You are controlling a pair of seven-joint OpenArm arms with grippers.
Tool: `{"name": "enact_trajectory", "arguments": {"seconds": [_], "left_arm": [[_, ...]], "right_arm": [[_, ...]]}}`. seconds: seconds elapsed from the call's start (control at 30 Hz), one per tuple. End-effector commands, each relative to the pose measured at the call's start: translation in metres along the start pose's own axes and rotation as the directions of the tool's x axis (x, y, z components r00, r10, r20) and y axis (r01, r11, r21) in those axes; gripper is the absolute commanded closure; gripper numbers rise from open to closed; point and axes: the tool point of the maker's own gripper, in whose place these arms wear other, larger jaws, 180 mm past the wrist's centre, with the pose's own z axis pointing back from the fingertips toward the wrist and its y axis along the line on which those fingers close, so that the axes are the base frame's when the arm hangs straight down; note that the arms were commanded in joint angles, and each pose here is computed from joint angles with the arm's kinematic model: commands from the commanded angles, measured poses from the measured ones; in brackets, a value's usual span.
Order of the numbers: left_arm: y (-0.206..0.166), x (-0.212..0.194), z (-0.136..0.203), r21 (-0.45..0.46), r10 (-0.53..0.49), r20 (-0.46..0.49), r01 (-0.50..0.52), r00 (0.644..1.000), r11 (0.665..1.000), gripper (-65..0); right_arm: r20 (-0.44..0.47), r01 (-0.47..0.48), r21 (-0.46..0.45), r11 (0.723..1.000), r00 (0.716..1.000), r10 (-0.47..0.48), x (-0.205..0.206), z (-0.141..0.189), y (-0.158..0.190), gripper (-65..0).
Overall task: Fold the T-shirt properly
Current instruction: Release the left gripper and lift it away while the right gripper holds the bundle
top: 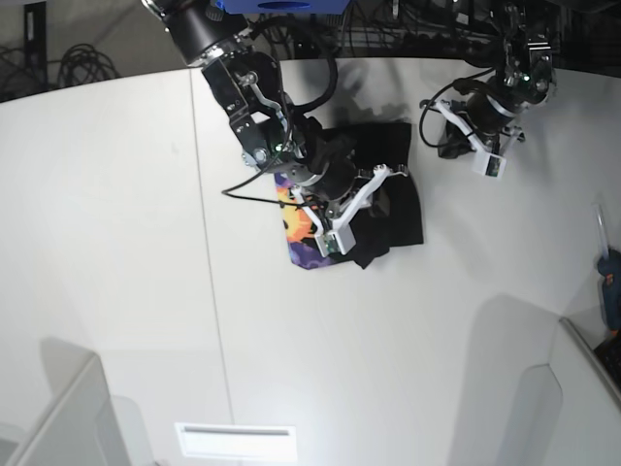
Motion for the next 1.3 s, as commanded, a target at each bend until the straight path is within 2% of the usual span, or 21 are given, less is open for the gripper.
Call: {"name": "enact_trajectory", "arguments": {"seconds": [0.0, 0.2, 0.3, 0.6, 0.93, 1.1, 1.27], "left_arm": [[0.005, 0.003, 0.01, 0.013, -0.006, 0.022, 0.006, 1.0, 1.0, 0.0], [0.032, -0.023, 0.037, 0.104, 0.037, -0.018, -0.035, 0.999, 0.994, 0.0], [0.043, -0.03, 0.047, 0.146, 0.064, -0.019, -0.061, 0.998, 0.987, 0.0], [0.062, -0.038, 0.061, 0.212, 0.106, -0.009, -0.102, 0.994, 0.972, 0.0], [0.06, -0.038, 0.06, 0.208, 0.11, -0.007, -0.107, 0.994, 0.972, 0.0], [0.061, -0.037, 0.059, 0.208, 0.112, -0.005, -0.109, 0.994, 0.972, 0.0], [0.061, -0.037, 0.059, 0.208, 0.112, -0.005, -0.109, 0.994, 0.972, 0.0]], "right_arm": [[0.055, -0.012, 0.036, 0.999, 0.998, 0.01, 0.017, 0.002, 0.012, 0.0], [0.077, -0.019, 0.051, 0.999, 0.997, 0.015, 0.024, 0.006, 0.018, 0.0], [0.08, -0.047, 0.082, 0.996, 0.996, 0.041, 0.023, 0.009, 0.033, 0.0], [0.085, -0.058, 0.092, 0.994, 0.995, 0.05, 0.024, 0.013, 0.038, 0.0], [0.026, -0.04, 0.065, 0.997, 0.999, 0.039, 0.006, -0.001, 0.026, 0.0], [0.058, -0.043, 0.07, 0.997, 0.998, 0.039, 0.015, -0.003, 0.03, 0.0], [0.032, -0.038, 0.053, 0.998, 0.999, 0.036, 0.008, -0.01, 0.023, 0.0]]}}
